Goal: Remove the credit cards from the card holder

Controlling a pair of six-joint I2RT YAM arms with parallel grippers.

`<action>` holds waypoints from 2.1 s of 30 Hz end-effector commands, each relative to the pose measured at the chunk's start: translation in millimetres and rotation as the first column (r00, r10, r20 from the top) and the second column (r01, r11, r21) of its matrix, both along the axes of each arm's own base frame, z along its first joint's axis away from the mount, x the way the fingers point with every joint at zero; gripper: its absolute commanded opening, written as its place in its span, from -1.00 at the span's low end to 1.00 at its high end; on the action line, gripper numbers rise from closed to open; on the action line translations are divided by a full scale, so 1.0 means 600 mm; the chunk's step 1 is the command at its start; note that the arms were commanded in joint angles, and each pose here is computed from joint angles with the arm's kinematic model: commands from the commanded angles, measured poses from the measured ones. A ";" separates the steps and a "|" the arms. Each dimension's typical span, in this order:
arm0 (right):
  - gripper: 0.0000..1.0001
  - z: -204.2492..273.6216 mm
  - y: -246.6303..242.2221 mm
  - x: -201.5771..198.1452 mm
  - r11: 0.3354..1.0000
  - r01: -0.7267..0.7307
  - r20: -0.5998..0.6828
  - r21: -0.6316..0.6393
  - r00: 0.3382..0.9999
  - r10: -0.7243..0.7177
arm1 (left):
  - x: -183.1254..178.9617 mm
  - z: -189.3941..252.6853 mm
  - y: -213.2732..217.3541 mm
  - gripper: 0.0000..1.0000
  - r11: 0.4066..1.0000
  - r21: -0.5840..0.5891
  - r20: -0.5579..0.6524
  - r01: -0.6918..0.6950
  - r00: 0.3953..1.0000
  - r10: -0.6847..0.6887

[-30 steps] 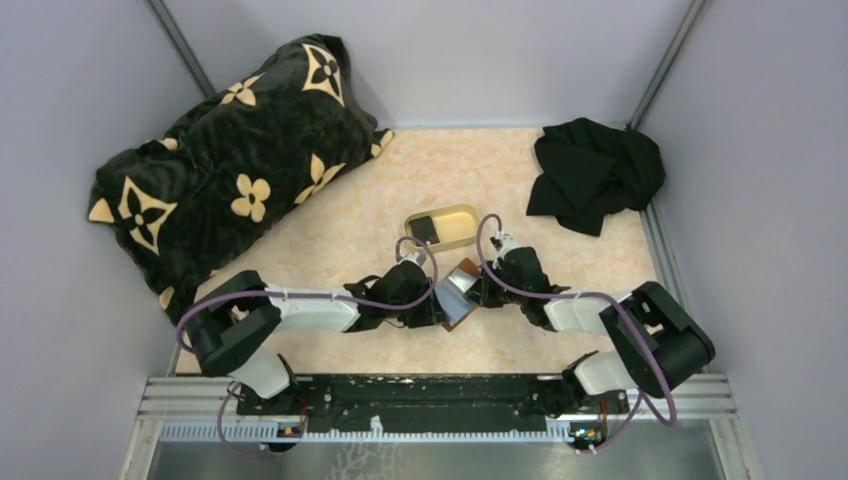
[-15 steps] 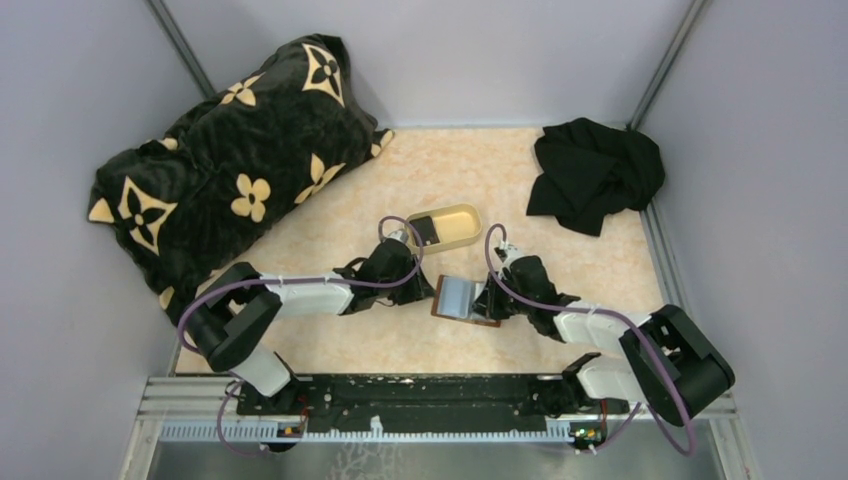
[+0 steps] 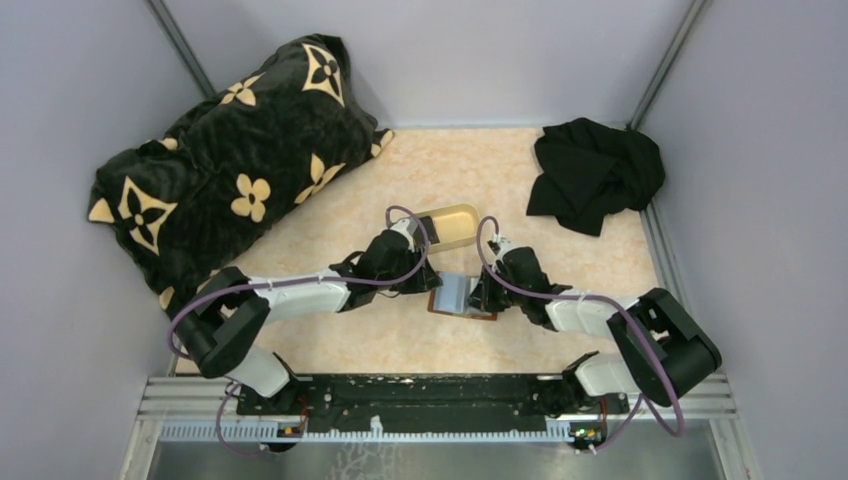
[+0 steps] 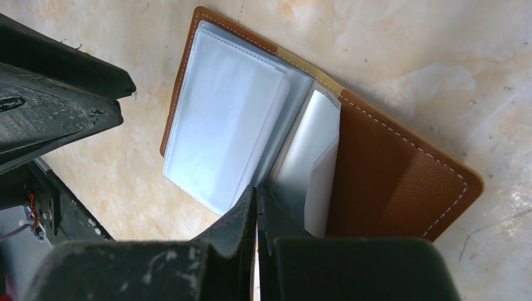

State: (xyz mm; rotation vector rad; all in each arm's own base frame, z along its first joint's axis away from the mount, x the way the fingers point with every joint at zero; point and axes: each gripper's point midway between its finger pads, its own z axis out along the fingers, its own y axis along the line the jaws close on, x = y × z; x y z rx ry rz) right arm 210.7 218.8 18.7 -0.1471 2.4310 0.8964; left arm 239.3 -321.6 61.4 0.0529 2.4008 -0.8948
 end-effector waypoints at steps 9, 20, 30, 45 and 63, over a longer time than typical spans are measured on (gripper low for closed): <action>-1.00 0.001 0.007 0.019 0.999 -0.025 0.036 -0.028 0.999 0.026 | 0.012 0.020 -0.061 -0.18 0.987 -0.091 0.059 0.136 0.990 -0.131; -1.00 -0.003 0.010 0.016 1.000 -0.029 0.031 -0.011 0.999 0.030 | 0.017 0.001 -0.035 -0.12 0.997 -0.019 0.041 0.074 0.996 -0.073; -1.00 -0.007 0.009 0.012 1.000 -0.027 0.027 -0.007 0.999 0.027 | 0.011 -0.023 -0.018 -0.09 0.996 0.049 0.026 0.081 0.996 -0.082; -1.00 -0.015 0.009 0.009 0.999 -0.031 0.016 -0.007 0.999 0.031 | -0.002 -0.013 -0.055 -0.15 0.989 -0.053 0.001 0.141 0.990 -0.141; -1.00 -0.019 0.009 0.009 1.000 -0.024 0.020 -0.001 1.000 0.024 | -0.029 0.036 -0.101 -0.19 0.948 -0.226 -0.005 0.222 0.973 -0.229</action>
